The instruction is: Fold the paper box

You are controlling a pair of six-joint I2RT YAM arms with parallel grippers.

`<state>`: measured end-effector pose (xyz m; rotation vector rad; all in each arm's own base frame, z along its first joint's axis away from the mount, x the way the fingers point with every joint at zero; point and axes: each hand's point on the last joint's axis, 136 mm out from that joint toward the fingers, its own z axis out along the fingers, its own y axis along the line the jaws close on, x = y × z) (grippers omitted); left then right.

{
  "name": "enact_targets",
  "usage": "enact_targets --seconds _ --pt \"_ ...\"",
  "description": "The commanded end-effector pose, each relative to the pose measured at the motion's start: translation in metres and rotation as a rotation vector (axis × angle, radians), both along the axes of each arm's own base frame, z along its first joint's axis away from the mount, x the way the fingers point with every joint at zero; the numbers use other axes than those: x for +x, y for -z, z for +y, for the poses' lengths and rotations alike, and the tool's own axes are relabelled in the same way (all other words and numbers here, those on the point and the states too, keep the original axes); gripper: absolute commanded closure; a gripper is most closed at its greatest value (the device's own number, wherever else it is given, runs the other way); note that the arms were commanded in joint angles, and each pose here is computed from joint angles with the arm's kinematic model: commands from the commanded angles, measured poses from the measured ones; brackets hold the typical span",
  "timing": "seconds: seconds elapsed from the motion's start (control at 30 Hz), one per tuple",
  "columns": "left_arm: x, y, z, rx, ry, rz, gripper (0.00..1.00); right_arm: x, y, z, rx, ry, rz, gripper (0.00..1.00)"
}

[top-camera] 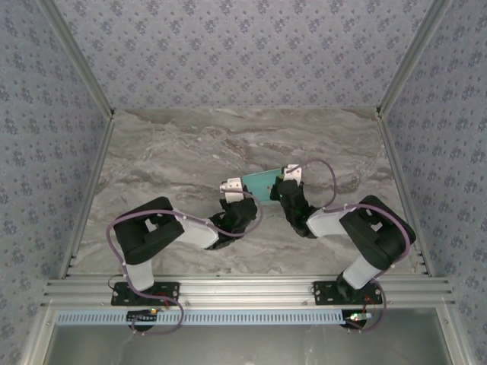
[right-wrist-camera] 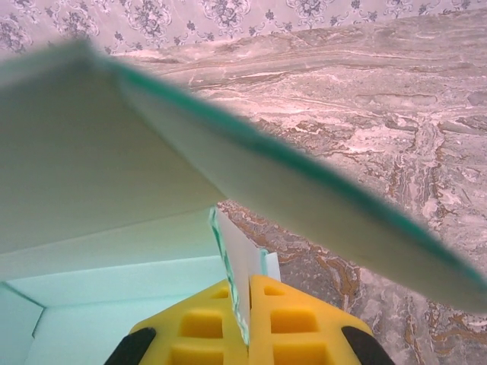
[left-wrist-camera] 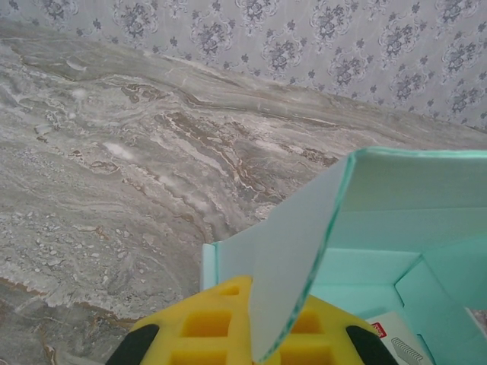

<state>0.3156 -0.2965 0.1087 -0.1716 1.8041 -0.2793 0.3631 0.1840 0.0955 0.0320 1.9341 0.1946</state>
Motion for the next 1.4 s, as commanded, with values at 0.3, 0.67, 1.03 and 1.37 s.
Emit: enact_targets --seconds 0.3,0.67,1.03,1.37 --pt "-0.011 0.038 0.018 0.203 0.013 0.044 1.0 -0.035 0.059 -0.009 -0.1 0.006 0.1 1.0" --pt "-0.01 0.015 0.018 0.215 0.018 0.013 0.81 -0.037 0.054 -0.012 -0.15 0.071 0.089 1.0" --pt "-0.026 -0.009 0.028 0.161 0.097 0.048 0.58 -0.034 0.043 -0.011 -0.184 0.076 0.078 1.0" --pt "-0.031 -0.102 0.05 0.154 0.258 0.054 0.53 -0.028 0.035 -0.004 -0.2 0.06 0.065 1.0"
